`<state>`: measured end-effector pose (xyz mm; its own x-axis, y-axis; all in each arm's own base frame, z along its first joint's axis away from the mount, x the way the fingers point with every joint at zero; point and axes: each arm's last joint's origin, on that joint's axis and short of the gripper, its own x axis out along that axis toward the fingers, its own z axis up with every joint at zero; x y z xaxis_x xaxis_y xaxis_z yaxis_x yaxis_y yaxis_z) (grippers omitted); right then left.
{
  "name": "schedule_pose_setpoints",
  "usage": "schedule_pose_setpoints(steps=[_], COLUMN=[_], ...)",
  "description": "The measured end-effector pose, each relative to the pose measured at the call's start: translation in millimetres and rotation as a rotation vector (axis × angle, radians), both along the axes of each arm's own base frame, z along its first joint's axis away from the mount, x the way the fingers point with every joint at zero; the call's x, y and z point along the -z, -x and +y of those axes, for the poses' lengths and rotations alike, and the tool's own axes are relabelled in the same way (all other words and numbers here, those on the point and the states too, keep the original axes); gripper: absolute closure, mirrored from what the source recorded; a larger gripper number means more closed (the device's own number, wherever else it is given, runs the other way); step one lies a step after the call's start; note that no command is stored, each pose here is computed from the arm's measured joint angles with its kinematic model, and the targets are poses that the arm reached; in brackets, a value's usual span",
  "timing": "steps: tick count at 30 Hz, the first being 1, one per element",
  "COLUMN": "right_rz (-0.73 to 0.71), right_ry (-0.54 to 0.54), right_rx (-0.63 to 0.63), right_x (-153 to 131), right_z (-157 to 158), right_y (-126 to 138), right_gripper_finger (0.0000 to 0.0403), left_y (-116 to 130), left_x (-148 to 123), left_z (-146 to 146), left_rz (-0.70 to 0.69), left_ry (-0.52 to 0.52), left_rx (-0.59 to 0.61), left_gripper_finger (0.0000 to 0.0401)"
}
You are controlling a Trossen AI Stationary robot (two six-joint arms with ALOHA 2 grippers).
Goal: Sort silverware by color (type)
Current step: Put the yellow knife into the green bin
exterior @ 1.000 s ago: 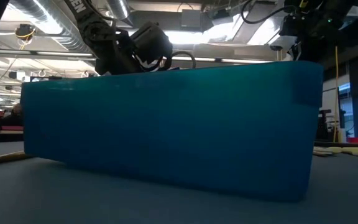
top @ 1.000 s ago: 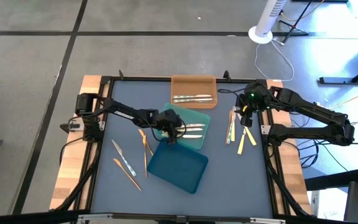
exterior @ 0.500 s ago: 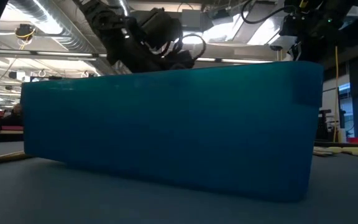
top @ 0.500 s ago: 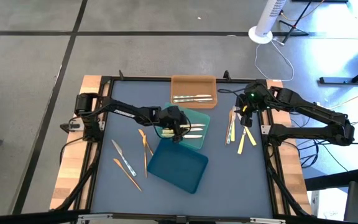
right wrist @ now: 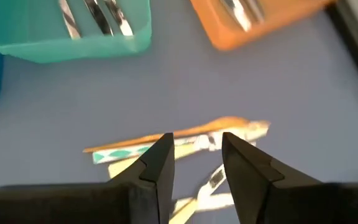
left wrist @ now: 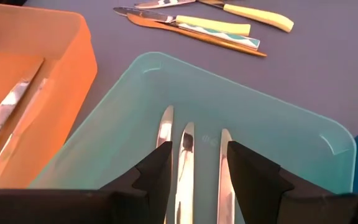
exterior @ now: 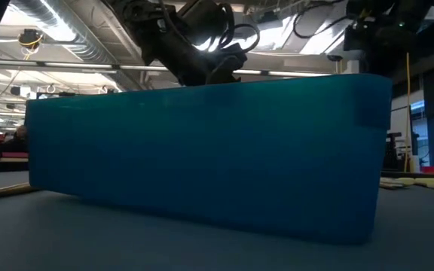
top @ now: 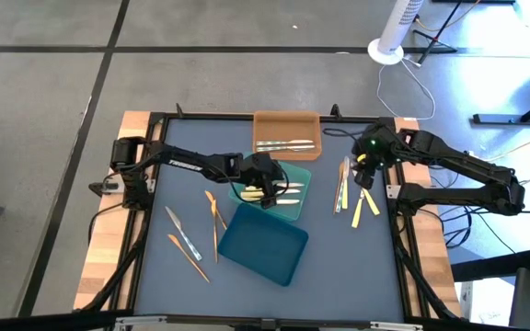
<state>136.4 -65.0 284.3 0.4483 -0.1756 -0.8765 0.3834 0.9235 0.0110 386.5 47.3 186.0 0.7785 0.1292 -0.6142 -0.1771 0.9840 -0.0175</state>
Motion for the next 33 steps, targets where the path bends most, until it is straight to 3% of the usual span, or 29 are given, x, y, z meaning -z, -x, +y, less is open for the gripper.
schedule_pose_setpoints(steps=[7, 17, 27, 33], right_rz=[0.04, 0.093, 0.326, 0.389], right_ry=[-0.099, -0.07, -0.162, -0.203], right_rx=[0.147, 0.291, 0.354, 0.351], right_x=[3, 8, 29, 39], right_z=[3, -2, -7, -11], right_y=[6, 2, -8, -17], right_gripper_finger=[0.0278, 0.0278, 0.0278, 0.0278], left_y=[-2, -3, -3, -3], left_x=[-6, -11, -11, -11], left_z=[1, 1, 1, 1], left_rz=[0.054, 0.061, 0.062, 0.065], left_ry=[-0.025, -0.024, -0.023, -0.022], left_rx=[0.015, 0.016, 0.016, 0.015], left_gripper_finger=[0.0254, 0.0254, 0.0254, 0.0254])
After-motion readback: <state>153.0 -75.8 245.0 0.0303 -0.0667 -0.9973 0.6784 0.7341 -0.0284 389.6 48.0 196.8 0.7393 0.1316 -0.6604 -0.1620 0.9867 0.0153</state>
